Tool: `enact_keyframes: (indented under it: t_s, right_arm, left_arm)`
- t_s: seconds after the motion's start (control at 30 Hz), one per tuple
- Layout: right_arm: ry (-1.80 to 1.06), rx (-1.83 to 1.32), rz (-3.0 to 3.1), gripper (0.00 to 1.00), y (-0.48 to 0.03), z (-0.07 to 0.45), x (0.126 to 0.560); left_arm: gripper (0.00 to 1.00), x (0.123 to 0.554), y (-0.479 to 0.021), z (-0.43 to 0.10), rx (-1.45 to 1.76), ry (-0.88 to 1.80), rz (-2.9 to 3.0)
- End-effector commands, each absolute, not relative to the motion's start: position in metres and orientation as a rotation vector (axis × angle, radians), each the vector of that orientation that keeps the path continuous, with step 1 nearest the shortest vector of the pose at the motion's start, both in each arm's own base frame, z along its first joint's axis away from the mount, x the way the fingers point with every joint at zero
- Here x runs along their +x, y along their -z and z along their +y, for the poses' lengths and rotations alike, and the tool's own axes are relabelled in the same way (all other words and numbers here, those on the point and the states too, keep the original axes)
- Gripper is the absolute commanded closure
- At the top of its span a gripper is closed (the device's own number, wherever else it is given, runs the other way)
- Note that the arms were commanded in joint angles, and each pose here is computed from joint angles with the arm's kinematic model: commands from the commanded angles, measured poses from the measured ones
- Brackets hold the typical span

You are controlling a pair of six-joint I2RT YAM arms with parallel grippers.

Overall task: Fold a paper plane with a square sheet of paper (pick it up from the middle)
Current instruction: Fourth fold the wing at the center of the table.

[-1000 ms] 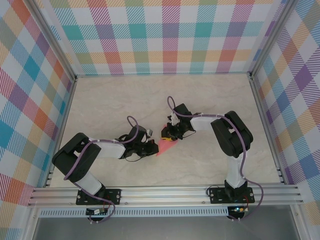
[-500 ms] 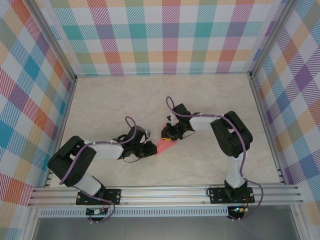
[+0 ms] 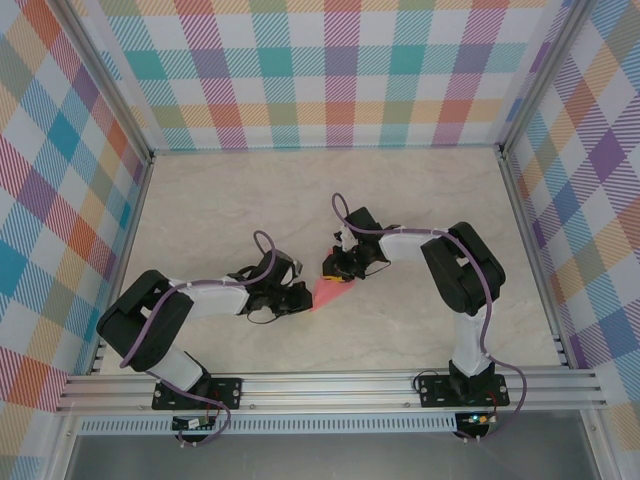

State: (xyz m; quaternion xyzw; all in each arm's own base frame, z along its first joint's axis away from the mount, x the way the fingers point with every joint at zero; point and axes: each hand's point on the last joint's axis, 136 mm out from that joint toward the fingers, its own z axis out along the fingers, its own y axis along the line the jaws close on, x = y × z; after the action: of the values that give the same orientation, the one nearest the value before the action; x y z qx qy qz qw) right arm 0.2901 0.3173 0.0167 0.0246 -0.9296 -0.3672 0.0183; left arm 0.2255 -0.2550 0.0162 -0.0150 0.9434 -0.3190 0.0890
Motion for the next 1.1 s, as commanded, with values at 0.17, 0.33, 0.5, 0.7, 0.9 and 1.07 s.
enact_keyframes:
  t_s: [0.17, 0.33, 0.5, 0.7, 0.9, 1.07]
  right_arm:
    - [0.79, -0.007, -2.89, 0.81, 0.036, 0.284, 0.262]
    - [0.747, -0.005, -2.903, 0.81, 0.04, 0.279, 0.26]
    - [0.717, 0.001, -2.907, 0.82, 0.044, 0.275, 0.256]
    - [0.709, 0.005, -2.907, 0.82, 0.046, 0.273, 0.255]
    - [0.718, 0.005, -2.904, 0.82, 0.046, 0.274, 0.255]
    - [0.727, 0.003, -2.903, 0.82, 0.046, 0.276, 0.256]
  left_arm:
    - [0.93, 0.191, 0.021, -0.218, 0.009, 0.549, 3.026]
    - [0.88, 0.2, -0.006, -0.218, 0.005, 0.563, 2.935]
    - [0.83, 0.217, -0.057, -0.225, 0.004, 0.633, 2.795]
    - [0.82, 0.235, -0.092, -0.26, 0.022, 0.845, 2.695]
    - [0.86, 0.249, -0.083, -0.289, 0.007, 0.986, 2.703]
    - [0.89, 0.255, -0.062, -0.29, -0.084, 1.038, 2.736]
